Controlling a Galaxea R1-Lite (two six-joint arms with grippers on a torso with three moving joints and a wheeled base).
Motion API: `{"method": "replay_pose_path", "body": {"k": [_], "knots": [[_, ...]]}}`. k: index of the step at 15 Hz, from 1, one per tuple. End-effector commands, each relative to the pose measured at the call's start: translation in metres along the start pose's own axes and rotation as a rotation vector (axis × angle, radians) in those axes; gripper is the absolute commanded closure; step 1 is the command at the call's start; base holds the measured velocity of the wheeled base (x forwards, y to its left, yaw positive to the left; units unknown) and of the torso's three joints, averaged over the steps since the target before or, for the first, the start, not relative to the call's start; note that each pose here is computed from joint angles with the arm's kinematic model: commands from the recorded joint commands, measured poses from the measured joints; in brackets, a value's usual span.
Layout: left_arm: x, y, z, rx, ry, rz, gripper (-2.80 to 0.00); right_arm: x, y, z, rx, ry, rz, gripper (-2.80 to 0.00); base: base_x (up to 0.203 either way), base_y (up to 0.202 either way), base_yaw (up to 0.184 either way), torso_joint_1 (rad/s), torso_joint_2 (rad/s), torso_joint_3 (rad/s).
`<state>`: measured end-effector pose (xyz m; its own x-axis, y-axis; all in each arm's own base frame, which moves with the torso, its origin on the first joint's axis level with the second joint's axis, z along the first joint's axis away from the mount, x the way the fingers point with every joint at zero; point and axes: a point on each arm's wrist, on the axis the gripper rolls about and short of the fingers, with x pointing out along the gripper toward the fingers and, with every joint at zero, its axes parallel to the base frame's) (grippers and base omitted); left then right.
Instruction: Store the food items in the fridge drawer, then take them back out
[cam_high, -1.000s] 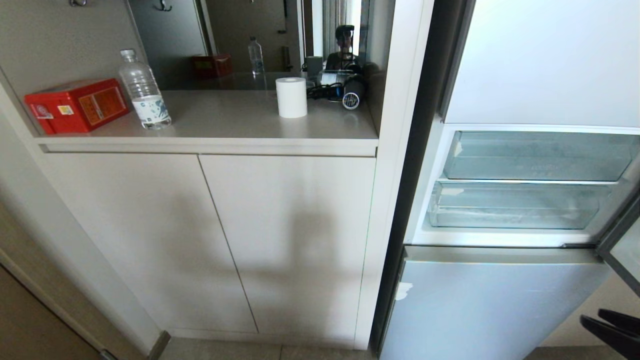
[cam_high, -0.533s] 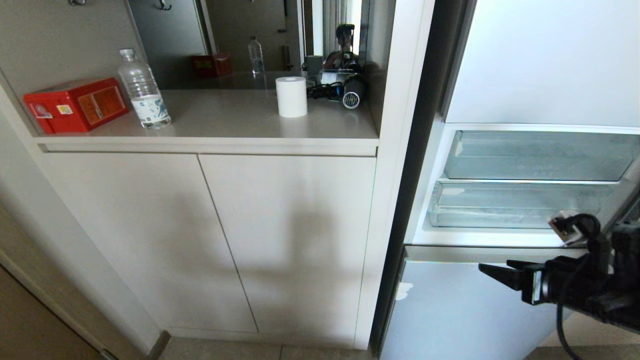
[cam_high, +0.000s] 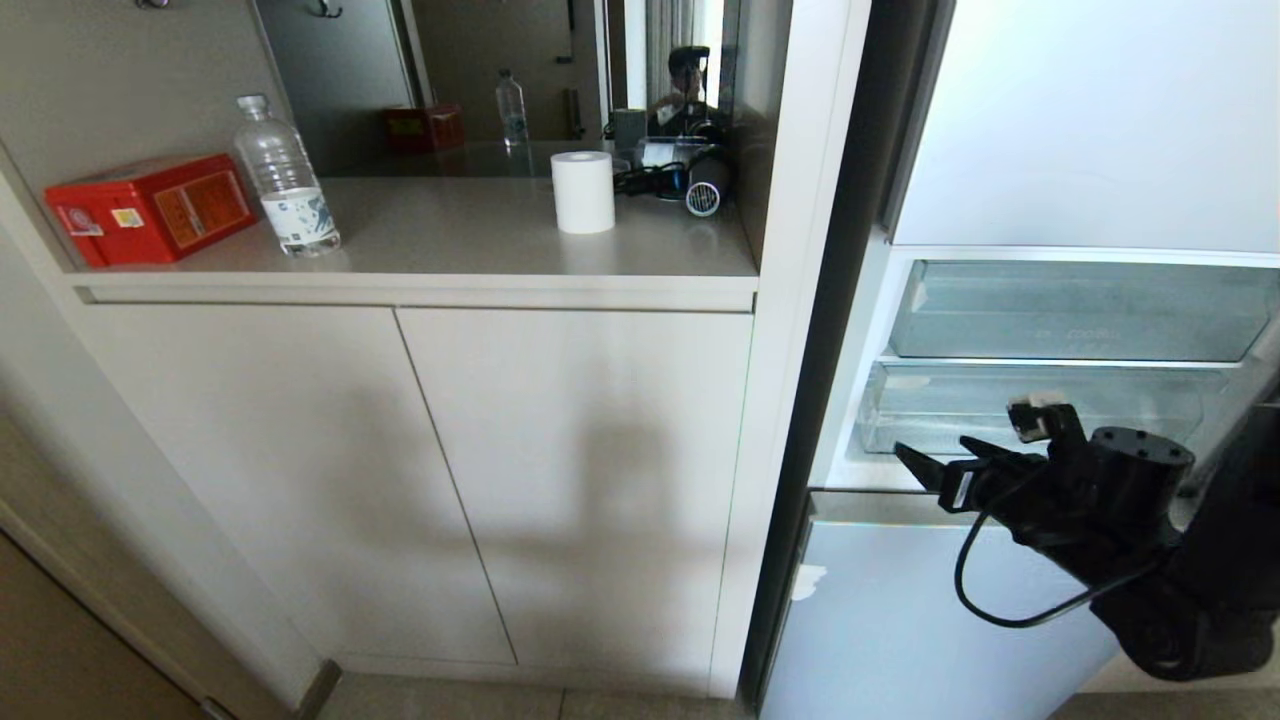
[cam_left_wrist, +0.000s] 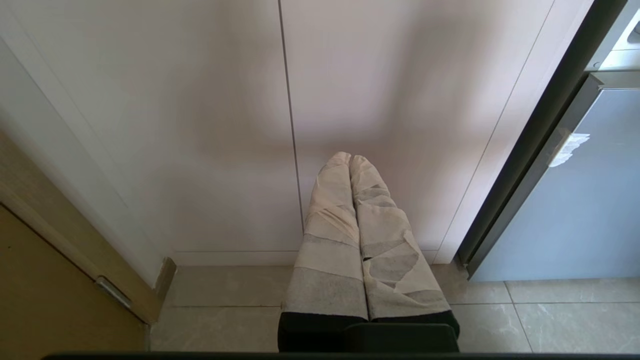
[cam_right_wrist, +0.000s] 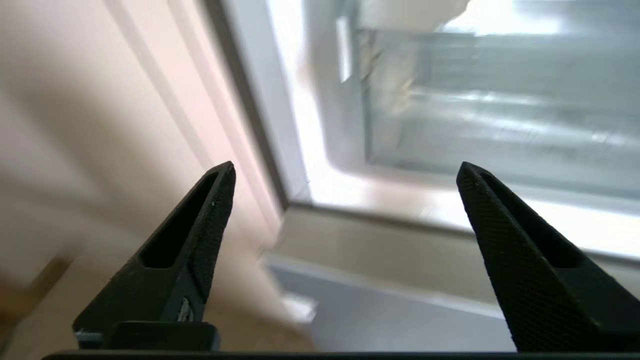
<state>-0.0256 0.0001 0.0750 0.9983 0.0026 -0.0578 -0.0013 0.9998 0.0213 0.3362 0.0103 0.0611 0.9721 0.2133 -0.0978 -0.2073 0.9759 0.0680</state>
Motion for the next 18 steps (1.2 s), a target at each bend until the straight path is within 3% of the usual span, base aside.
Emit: {"method": "replay_pose_path", "body": {"k": [1,4,10,13,18], "knots": [[0.0,0.0,0.0,0.0,0.002,0.0,0.0,0.023,-0.005,-0.015,-0.019,-0.005,-0.017,-2.8,0.0,0.0,0.0,0.0,0.0,0.0],[0.0,0.0,0.0,0.0,0.002,0.0,0.0,0.04,-0.004,-0.025,-0.04,-0.012,-0.037,-2.8,0.0,0.0,0.0,0.0,0.0,0.0],[0.0,0.0,0.0,0.0,0.002,0.0,0.0,0.058,-0.004,-0.016,-0.049,-0.083,-0.063,-2.8,0.0,0.0,0.0,0.0,0.0,0.0],[0.0,0.0,0.0,0.0,0.002,0.0,0.0,0.068,-0.008,-0.013,-0.052,-0.119,-0.139,-2.8,0.0,0.0,0.0,0.0,0.0,0.0],[0.0,0.0,0.0,0.0,0.002,0.0,0.0,0.071,-0.008,-0.015,-0.05,-0.123,-0.148,-2.8,0.0,0.0,0.0,0.0,0.0,0.0]]}}
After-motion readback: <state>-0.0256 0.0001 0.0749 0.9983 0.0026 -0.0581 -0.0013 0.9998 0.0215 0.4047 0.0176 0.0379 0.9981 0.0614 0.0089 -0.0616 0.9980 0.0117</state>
